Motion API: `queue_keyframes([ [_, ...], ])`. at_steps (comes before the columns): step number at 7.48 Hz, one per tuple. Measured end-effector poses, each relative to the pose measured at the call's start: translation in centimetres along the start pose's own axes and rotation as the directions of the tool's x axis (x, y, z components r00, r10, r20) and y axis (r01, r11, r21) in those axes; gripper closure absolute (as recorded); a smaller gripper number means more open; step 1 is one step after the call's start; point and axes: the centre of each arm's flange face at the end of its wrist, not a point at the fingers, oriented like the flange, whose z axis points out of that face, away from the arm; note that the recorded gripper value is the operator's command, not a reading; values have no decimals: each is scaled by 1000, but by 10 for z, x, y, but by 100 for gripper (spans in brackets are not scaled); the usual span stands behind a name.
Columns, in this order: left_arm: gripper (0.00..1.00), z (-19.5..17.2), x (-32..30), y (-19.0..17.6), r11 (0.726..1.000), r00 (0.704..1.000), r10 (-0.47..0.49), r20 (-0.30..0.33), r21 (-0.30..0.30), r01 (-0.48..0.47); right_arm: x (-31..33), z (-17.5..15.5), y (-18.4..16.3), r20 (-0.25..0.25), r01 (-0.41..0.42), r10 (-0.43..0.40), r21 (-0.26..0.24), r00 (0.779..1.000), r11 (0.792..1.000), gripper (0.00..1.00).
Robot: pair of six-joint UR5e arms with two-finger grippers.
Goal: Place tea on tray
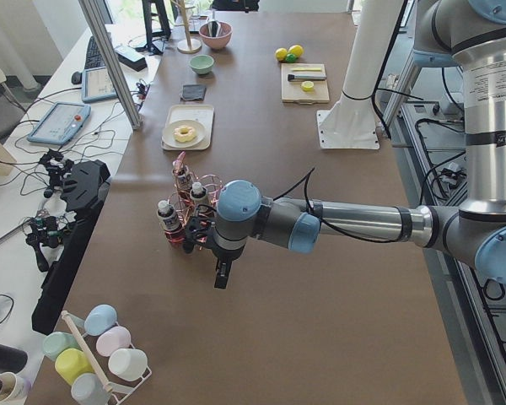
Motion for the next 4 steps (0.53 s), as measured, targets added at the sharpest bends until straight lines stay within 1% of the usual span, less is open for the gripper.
queue_keyframes([
  [4, 3, 0, 0, 0, 1000, 1000, -1, 0, 0, 1, -1, -1, -1, 6, 5, -5, 2, 1000, 1000, 0],
])
